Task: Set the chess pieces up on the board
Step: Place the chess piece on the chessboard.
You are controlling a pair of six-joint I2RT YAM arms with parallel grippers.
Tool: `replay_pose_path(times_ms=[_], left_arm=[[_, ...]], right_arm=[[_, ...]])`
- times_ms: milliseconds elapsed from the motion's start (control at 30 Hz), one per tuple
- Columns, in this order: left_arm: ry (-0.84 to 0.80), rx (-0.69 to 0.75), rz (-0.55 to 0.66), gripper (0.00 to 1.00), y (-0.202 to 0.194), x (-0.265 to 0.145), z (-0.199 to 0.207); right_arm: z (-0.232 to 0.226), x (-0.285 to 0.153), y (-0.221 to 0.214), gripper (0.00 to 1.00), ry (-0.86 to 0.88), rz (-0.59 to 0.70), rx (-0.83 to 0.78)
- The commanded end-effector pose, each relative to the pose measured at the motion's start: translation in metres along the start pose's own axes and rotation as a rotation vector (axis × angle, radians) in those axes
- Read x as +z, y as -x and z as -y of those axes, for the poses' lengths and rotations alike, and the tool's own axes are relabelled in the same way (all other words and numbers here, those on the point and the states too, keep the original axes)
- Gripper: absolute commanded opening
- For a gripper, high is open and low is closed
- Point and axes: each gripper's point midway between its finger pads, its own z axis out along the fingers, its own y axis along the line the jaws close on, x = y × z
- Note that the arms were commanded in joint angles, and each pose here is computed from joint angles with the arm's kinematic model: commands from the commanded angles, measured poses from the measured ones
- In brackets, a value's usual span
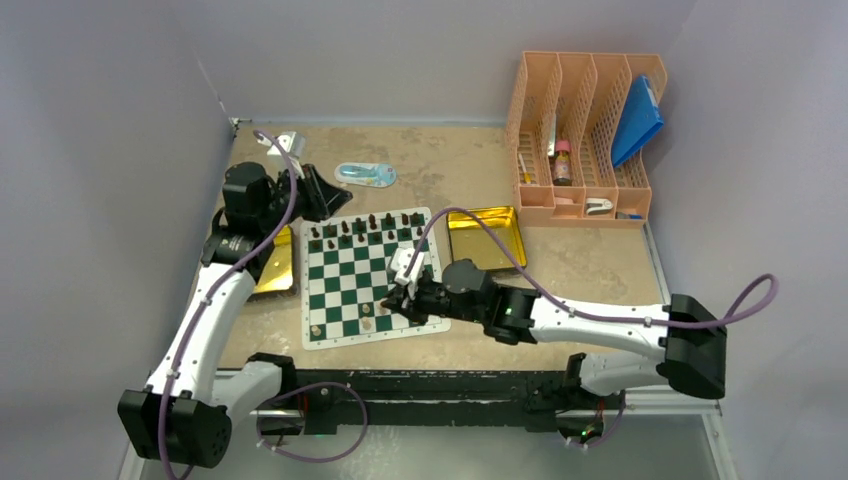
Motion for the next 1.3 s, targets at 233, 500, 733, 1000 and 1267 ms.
replay_pose_path(times_ms=[233,500,733,1000,1267], left_arm=[[-0.118,0.041,0.100,0.00,0.045,-0.042,0.056],[-0.110,0.079,0.089,0.00,0.046,-0.050,0.060],[-0.101,0.098,0.091,0.00,0.043,-0.052,0.058],[-0.091,0.111,0.091,0.00,0.042,-0.053,0.055],[-0.090,0.114,0.090,0.00,0.041,-0.053,0.055]], right_arm=[[0.010,0.025,-0.048,0.14,-0.218,-0.107,-0.101],[0.015,0.032,-0.085,0.14,-0.376,-0.182,0.008],[0.012,0.037,-0.112,0.15,-0.427,-0.240,0.101],[0.013,0.038,-0.128,0.16,-0.472,-0.289,0.118],[0.014,0.040,-0.129,0.17,-0.483,-0.288,0.130]])
